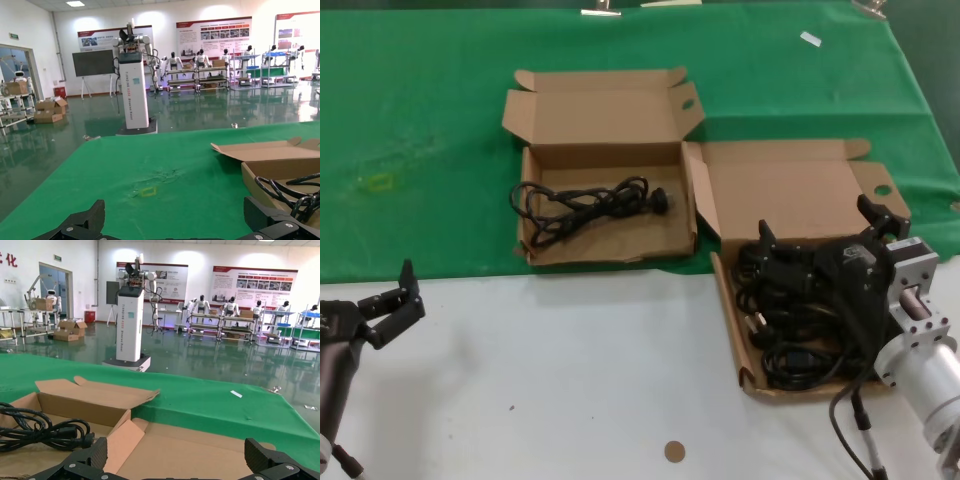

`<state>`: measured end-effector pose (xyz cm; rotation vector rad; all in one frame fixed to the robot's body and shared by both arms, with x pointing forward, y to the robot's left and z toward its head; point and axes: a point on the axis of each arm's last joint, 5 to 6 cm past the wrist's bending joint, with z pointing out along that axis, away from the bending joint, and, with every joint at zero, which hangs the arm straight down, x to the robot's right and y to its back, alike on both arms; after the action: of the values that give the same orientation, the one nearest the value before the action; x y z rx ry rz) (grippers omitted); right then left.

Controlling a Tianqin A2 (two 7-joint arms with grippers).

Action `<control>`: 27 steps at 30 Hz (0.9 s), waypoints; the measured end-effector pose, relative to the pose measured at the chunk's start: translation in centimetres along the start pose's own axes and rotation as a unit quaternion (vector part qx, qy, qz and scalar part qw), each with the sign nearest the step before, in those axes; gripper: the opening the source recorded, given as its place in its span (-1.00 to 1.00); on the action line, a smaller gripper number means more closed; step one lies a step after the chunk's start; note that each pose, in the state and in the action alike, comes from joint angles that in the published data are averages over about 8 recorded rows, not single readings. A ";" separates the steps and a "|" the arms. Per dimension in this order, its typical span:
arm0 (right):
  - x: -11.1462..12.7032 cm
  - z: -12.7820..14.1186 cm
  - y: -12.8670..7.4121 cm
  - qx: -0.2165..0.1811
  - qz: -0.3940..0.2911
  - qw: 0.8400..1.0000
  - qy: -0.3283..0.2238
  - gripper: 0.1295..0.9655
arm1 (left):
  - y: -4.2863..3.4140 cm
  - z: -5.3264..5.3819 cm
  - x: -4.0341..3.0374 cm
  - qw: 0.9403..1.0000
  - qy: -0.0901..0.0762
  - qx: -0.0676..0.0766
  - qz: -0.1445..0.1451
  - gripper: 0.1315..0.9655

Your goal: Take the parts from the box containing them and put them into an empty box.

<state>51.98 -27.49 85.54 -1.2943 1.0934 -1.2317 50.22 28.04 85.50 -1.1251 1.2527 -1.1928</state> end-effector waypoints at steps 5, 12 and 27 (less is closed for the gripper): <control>0.0 0.0 0.0 0.000 0.000 1.000 0.000 1.00 | 0.00 0.0 0.00 1.000 0.000 0.000 0.000 1.00; 0.0 0.0 0.0 0.000 0.000 1.000 0.000 1.00 | 0.00 0.0 0.00 1.000 0.000 0.000 0.000 1.00; 0.0 0.0 0.0 0.000 0.000 1.000 0.000 1.00 | 0.00 0.0 0.00 1.000 0.000 0.000 0.000 1.00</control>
<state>51.98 -27.49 85.54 -1.2943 1.0934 -1.2317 50.22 28.04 85.50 -1.1251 1.2527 -1.1928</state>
